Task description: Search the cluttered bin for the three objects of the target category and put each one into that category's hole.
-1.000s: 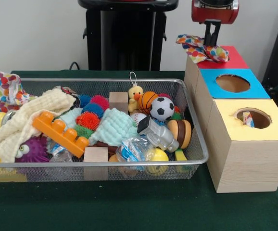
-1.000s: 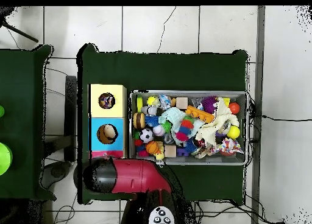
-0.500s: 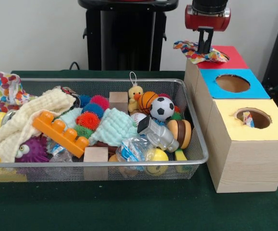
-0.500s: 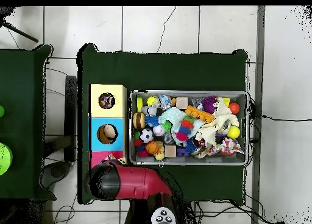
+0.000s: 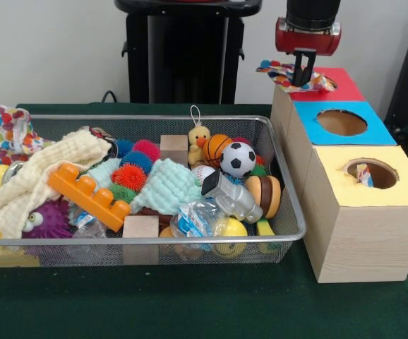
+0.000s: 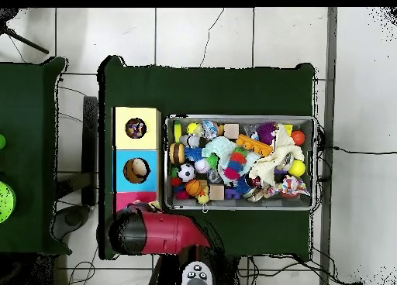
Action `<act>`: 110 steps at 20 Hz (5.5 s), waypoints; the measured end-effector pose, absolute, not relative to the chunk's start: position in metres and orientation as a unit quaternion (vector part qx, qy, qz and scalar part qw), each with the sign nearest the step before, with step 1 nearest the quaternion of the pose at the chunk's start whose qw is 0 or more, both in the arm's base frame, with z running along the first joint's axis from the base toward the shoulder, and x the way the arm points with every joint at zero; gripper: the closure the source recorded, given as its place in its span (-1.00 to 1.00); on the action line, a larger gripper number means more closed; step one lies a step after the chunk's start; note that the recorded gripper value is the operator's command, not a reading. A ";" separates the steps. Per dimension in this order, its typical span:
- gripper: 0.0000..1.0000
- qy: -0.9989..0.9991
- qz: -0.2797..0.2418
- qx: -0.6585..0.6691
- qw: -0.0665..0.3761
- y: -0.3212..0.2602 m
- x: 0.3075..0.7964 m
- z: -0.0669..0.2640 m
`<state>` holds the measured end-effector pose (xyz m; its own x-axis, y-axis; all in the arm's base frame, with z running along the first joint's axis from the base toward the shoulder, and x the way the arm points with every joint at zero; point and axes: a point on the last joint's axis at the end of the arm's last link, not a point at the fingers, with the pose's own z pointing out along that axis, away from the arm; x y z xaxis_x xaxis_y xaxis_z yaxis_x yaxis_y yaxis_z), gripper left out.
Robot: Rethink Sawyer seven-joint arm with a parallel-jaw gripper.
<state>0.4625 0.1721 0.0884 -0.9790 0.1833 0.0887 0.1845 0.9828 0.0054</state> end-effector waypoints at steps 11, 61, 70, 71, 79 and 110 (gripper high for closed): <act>1.00 -0.993 -0.003 -0.106 0.060 0.230 0.463 0.062; 1.00 -0.977 -0.031 -0.162 0.134 0.224 0.457 0.022; 1.00 -0.982 -0.009 -0.149 0.118 0.228 0.451 0.031; 1.00 -0.983 -0.002 -0.147 0.112 0.227 0.451 0.035; 1.00 -0.983 0.000 -0.148 0.109 0.224 0.460 0.083; 1.00 -0.980 -0.026 -0.176 0.088 0.199 0.490 0.166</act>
<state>0.4902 0.1992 0.1663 -0.9222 0.3413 0.1817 0.3503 0.9364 0.0194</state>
